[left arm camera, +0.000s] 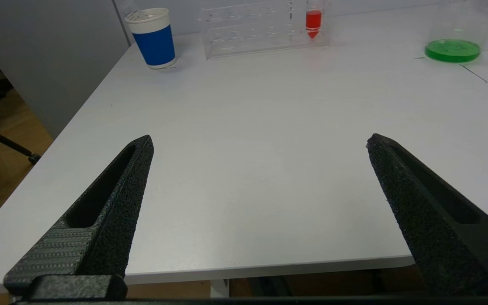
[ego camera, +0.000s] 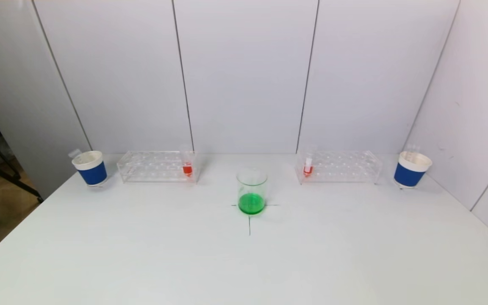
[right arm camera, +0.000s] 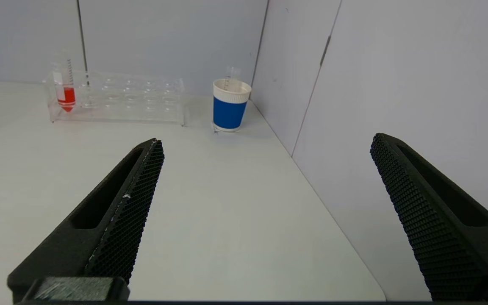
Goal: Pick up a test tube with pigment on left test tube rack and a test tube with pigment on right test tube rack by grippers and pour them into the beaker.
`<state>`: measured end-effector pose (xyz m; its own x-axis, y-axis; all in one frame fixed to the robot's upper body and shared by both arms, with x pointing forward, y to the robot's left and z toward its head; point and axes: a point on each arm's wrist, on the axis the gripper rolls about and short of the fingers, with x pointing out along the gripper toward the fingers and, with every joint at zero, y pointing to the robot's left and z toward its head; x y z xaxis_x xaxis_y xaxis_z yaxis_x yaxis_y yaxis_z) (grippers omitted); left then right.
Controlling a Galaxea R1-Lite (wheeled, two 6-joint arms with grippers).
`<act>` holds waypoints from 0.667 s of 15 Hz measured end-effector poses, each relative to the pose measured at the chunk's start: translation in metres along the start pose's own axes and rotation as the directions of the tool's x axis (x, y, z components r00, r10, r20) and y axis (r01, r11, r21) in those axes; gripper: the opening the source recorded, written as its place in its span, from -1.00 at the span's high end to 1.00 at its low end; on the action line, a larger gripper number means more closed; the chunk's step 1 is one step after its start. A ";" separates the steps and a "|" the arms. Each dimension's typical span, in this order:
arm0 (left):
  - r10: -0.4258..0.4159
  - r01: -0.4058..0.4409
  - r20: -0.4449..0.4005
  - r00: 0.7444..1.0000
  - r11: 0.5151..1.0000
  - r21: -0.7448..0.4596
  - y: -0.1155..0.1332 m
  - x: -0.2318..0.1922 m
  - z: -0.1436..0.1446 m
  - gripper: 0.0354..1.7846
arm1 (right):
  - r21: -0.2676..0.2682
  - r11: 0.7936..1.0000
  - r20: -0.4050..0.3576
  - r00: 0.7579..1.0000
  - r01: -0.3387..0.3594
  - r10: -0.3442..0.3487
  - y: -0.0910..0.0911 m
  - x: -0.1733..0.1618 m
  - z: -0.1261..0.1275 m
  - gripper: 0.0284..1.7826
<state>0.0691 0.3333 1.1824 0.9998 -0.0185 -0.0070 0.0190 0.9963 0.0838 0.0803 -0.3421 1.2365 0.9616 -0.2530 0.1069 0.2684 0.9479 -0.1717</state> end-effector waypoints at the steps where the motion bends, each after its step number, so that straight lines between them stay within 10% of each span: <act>1: 0.000 0.000 0.000 1.000 1.000 0.000 0.000 0.000 0.000 -0.98 | 0.001 1.000 0.005 1.000 0.001 -0.001 0.000 -0.002 -0.003 -0.99; 10: 0.000 0.000 0.000 1.000 1.000 0.000 0.000 0.000 0.000 -0.98 | 0.151 0.965 0.046 0.977 -0.215 0.210 0.009 -0.017 -0.039 -0.99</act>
<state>0.0691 0.3333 1.1824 0.9998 -0.0185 -0.0070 0.0190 0.9963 0.0834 0.0686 -0.3374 1.1946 0.9928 -0.0387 0.1131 0.0436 0.9982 -0.0407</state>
